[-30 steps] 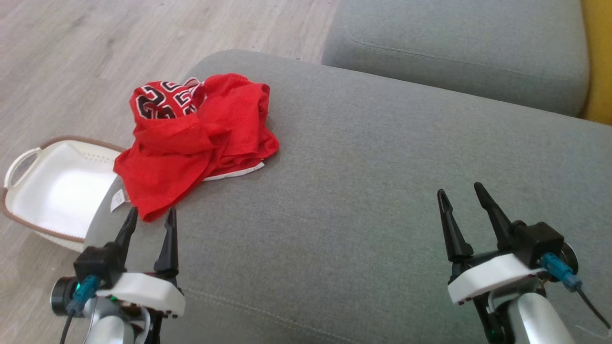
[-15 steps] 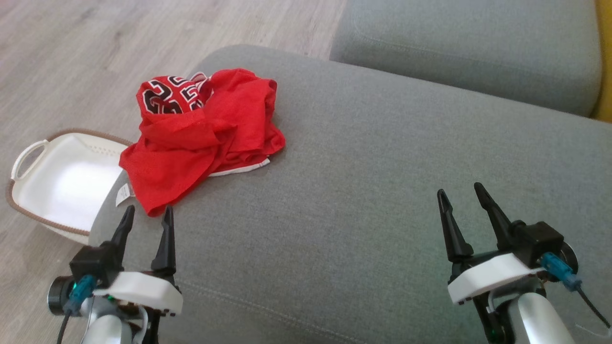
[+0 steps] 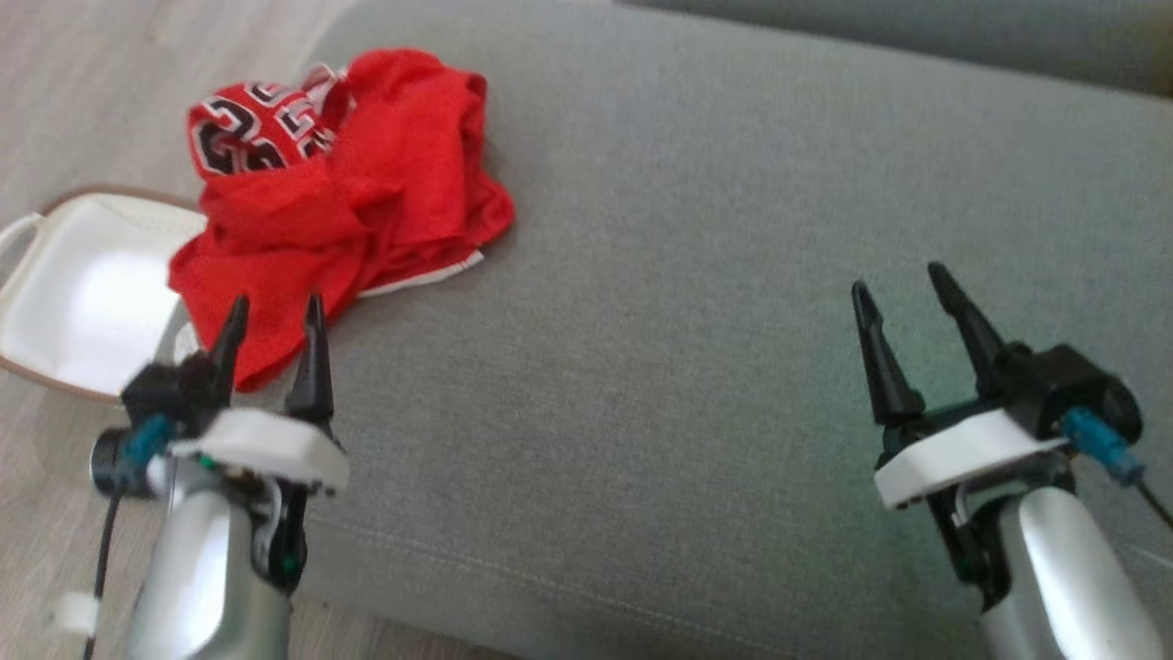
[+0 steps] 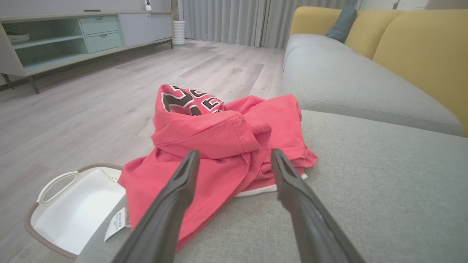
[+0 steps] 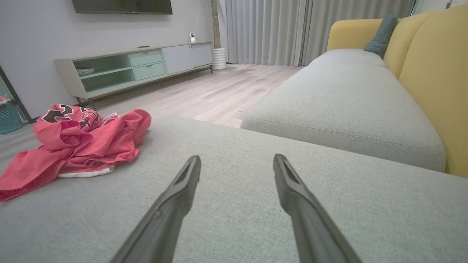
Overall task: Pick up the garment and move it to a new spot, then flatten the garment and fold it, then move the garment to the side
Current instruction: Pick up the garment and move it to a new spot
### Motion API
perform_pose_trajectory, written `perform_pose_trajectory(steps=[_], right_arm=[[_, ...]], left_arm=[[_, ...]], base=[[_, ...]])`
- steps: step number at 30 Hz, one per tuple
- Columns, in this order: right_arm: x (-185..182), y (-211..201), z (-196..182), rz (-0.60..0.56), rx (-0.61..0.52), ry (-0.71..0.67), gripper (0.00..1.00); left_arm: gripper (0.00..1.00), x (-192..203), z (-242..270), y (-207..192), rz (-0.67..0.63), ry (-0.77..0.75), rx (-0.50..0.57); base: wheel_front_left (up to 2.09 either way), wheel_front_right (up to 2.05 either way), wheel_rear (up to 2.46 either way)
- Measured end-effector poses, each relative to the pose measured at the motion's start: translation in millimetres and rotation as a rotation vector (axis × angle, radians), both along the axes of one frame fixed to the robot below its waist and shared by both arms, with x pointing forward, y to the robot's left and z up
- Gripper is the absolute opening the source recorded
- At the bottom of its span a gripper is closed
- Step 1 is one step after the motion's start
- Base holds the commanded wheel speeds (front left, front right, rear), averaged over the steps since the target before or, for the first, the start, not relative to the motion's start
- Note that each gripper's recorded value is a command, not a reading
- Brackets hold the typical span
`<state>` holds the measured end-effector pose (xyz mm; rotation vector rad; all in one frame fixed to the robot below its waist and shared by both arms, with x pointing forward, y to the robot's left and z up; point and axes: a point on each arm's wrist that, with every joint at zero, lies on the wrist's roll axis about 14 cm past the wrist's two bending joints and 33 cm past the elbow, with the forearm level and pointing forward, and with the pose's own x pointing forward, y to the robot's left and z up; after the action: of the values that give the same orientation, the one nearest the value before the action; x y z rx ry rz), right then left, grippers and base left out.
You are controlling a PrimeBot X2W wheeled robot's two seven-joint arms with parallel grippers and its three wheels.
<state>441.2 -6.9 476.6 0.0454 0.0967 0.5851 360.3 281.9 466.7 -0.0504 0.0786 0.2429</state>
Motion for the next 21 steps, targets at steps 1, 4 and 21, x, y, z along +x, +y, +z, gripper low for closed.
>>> perform_pose_trajectory(steps=[1,4,21], right_arm=[[4,-2,-3,-0.002,-0.003,0.004,1.0],[15,-6,-15,-0.005,-0.022,0.023,1.0],[49,-12,-63,0.0,-0.057,0.105,1.0]], left_arm=[[1.0,8,-4,0,-0.003,0.013,-0.005],[1.0,32,-14,2,-0.006,0.045,-0.02],[1.0,106,-78,20,0.017,0.307,-0.105]], base=[[0.0,0.0,0.0],[0.0,0.0,0.0],[0.0,0.0,0.0]])
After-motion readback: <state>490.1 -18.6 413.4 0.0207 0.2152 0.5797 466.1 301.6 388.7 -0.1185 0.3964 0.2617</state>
